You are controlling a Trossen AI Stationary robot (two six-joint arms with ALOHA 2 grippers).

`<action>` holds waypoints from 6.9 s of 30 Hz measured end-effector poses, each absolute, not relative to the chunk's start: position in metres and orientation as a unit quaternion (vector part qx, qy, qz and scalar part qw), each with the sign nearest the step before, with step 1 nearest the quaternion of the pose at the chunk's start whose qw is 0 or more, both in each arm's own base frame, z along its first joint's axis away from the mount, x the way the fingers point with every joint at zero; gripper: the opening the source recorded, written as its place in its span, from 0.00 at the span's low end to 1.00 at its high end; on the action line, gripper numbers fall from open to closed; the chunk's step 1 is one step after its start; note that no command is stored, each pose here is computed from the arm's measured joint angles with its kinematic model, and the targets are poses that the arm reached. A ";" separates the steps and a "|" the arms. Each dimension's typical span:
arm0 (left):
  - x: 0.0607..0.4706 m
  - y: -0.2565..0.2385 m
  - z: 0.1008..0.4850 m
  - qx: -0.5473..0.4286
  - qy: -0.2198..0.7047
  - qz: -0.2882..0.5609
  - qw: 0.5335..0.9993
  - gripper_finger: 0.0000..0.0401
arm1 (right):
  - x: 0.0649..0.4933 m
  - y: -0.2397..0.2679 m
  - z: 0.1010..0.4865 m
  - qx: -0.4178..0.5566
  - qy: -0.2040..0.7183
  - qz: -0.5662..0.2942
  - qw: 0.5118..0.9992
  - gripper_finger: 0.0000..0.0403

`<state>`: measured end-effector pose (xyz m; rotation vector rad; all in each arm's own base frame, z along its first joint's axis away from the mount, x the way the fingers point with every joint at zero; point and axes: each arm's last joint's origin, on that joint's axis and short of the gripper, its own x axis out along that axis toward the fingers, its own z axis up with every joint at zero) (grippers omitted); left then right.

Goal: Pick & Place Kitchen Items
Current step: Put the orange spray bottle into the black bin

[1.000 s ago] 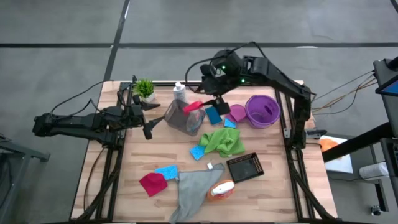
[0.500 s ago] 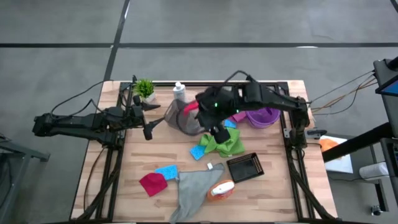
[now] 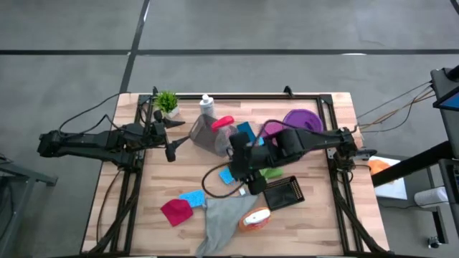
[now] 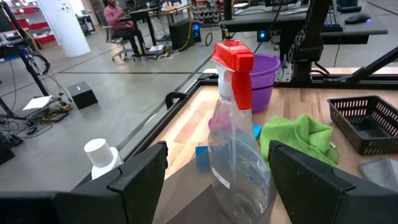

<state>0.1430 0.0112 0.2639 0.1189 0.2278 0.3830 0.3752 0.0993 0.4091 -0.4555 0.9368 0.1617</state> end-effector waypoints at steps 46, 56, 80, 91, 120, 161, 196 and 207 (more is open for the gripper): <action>0.142 0.011 0.262 0.060 0.124 0.192 0.972 0.69 | 0.355 0.191 0.382 0.016 0.539 0.204 0.817 0.60; 0.142 0.011 0.262 0.059 0.124 0.192 0.972 0.69 | 0.364 0.205 0.360 0.014 0.566 0.196 0.800 0.60; 0.142 0.011 0.262 0.061 0.124 0.193 0.971 0.69 | 0.353 0.201 0.362 -0.034 0.586 0.188 0.788 0.25; 0.142 0.011 0.262 0.061 0.124 0.193 0.971 0.69 | 0.335 0.190 0.399 -0.077 0.509 0.186 0.837 0.25; 0.106 0.009 0.244 0.033 -0.009 0.110 0.993 0.69 | 0.435 0.168 0.312 -0.196 0.123 0.297 0.927 0.25; 0.105 0.010 0.258 -0.060 0.195 0.158 0.966 0.69 | 0.432 -0.003 0.349 -0.214 0.347 0.119 0.905 0.25; 0.178 -0.020 0.242 0.024 0.213 0.077 0.974 0.90 | 0.465 -0.003 0.318 -0.155 0.329 0.091 0.927 0.25; 0.196 -0.020 0.231 0.040 0.216 0.122 0.968 0.85 | 0.468 -0.002 0.320 -0.148 0.313 0.097 0.933 0.25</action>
